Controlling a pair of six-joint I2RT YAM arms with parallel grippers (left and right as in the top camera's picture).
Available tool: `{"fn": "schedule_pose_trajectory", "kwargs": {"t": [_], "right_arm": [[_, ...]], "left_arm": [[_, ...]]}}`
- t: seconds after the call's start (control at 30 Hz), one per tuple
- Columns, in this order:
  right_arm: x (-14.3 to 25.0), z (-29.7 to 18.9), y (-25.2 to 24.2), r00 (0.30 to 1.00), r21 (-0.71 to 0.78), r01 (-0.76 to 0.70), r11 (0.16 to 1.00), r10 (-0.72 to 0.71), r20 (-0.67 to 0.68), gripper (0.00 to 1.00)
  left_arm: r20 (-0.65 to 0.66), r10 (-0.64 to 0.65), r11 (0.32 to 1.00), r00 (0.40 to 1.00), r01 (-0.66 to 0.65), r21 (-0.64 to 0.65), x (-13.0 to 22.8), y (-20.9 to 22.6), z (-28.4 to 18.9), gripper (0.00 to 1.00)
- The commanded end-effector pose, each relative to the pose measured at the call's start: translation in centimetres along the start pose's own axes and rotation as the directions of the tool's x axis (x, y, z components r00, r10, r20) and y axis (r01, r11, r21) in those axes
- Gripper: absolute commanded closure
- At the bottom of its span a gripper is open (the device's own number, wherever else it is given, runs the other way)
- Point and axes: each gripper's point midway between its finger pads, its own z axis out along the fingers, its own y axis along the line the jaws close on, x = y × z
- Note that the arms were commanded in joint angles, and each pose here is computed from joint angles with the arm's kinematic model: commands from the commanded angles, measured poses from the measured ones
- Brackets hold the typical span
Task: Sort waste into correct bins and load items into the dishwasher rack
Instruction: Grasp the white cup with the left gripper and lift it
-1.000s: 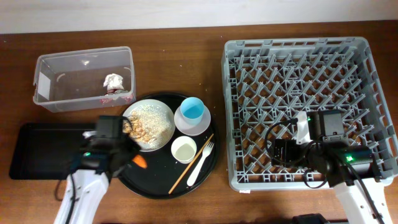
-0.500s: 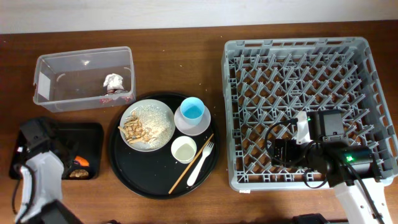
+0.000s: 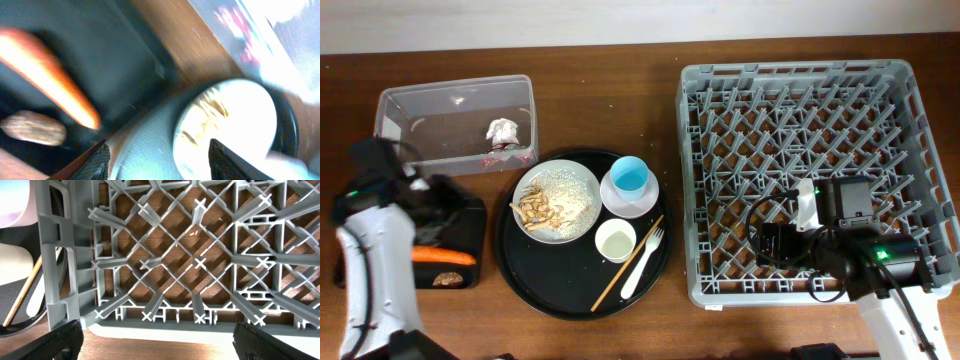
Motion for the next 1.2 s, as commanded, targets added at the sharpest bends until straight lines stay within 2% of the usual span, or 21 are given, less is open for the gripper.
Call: {"fn": "schedule_pose_trajectory", "kwargs": {"t": [0.0, 0.07, 0.1, 0.17, 0.3, 0.37, 0.4, 0.47, 0.5, 0.57, 0.63, 0.77, 0.83, 0.87, 0.93, 1.0, 1.03, 1.07, 1.17], "right_arm": [[-0.4, -0.4, 0.0, 1.000, 0.005, 0.013, 1.000, -0.013, 0.018, 0.02], [-0.5, -0.4, 0.0, 1.000, 0.005, 0.013, 1.000, -0.013, 0.018, 0.02], [-0.4, -0.4, 0.0, 1.000, 0.005, 0.013, 1.000, -0.013, 0.017, 0.01], [-0.4, -0.2, 0.0, 1.000, 0.007, 0.011, 1.000, -0.012, 0.006, 0.02], [-0.3, 0.4, -0.1, 1.000, 0.012, 0.009, 1.000, -0.008, -0.022, 0.02], [-0.3, 0.6, -0.1, 0.999, 0.014, 0.007, 1.000, -0.006, -0.033, 0.01], [-0.3, 0.6, -0.2, 0.999, 0.014, 0.007, 1.000, -0.007, -0.034, 0.02], [-0.2, 0.6, -0.2, 0.999, 0.014, 0.007, 1.000, -0.006, -0.036, 0.02], [-0.2, 0.6, -0.2, 0.999, 0.014, 0.006, 1.000, -0.006, -0.037, 0.02], [-0.2, 0.6, -0.2, 0.999, 0.014, 0.006, 1.000, -0.006, -0.037, 0.01], [-0.2, 0.6, -0.2, 0.999, 0.014, 0.007, 1.000, -0.006, -0.037, 0.02], [-0.1, 0.6, 0.0, 0.999, 0.007, 0.006, 1.000, -0.005, -0.042, 0.02], [-0.1, 0.6, 0.2, 0.999, -0.004, 0.006, 1.000, -0.006, -0.041, 0.02], [-0.4, 0.6, 0.7, 0.999, -0.034, 0.007, 0.999, -0.008, -0.031, 0.02], [-1.1, 0.6, 1.4, 1.000, -0.074, 0.013, 0.997, -0.013, -0.004, 0.02], [-2.3, 0.1, 4.1, 0.997, -0.221, 0.063, 0.973, -0.053, 0.048, 0.02], [-2.7, -0.9, 7.1, 0.985, -0.386, 0.166, 0.907, -0.137, 0.102, 0.02], [-2.6, -2.7, 10.4, 0.958, -0.558, 0.287, 0.779, -0.221, 0.183, 0.02], [-1.3, -7.0, 14.6, 0.866, -0.734, 0.496, 0.463, -0.325, 0.380, 0.02]], "left_arm": [[-0.085, 0.298, 0.951, 0.951, -0.288, 0.112, 5.2, -6.3, 0.3, 0.45], [-0.124, 0.477, 0.875, 0.870, -0.458, 0.156, 9.6, -9.4, 0.6, 0.58], [-0.131, 0.513, 0.855, 0.848, -0.491, 0.167, 10.7, -10.0, 0.7, 0.59], [-0.167, 0.622, 0.781, 0.765, -0.591, 0.202, 14.8, -11.9, 1.2, 0.60], [-0.264, 0.706, 0.708, 0.657, -0.674, 0.213, 19.4, -12.6, 3.4, 0.60], [-0.330, 0.741, 0.662, 0.585, -0.719, 0.212, 22.3, -12.6, 5.2, 0.61], [-0.344, 0.746, 0.653, 0.570, -0.727, 0.211, 22.8, -12.5, 5.6, 0.62], [-0.360, 0.748, 0.647, 0.558, -0.735, 0.204, 23.2, -12.4, 6.1, 0.71], [-0.360, 0.747, 0.646, 0.559, -0.738, 0.196, 23.1, -12.3, 6.2, 0.80], [-0.352, 0.748, 0.643, 0.562, -0.745, 0.176, 22.8, -12.2, 6.3, 0.92], [-0.345, 0.750, 0.643, 0.565, -0.744, 0.180, 22.6, -12.4, 6.1, 0.99], [-0.288, 0.723, 0.688, 0.627, -0.692, 0.219, 19.8, -14.4, 3.4, 1.00], [-0.264, 0.703, 0.710, 0.660, -0.640, 0.293, 18.6, -15.4, 2.0, 1.00], [-0.249, 0.714, 0.692, 0.654, -0.607, 0.392, 18.5, -16.3, 0.8, 1.00], [-0.222, 0.754, 0.613, 0.618, -0.542, 0.575, 19.2, -17.9, -1.1, 1.00], [-0.123, 0.826, 0.420, 0.550, -0.454, 0.786, 20.4, -19.8, -4.2, 1.00], [-0.065, 0.849, 0.315, 0.525, -0.402, 0.860, 21.2, -20.7, -5.9, 1.00], [-0.018, 0.861, 0.232, 0.508, -0.362, 0.903, 21.8, -21.2, -7.2, 1.00], [0.062, 0.880, 0.096, 0.471, -0.304, 0.948, 23.3, -22.0, -9.2, 1.00]]}}
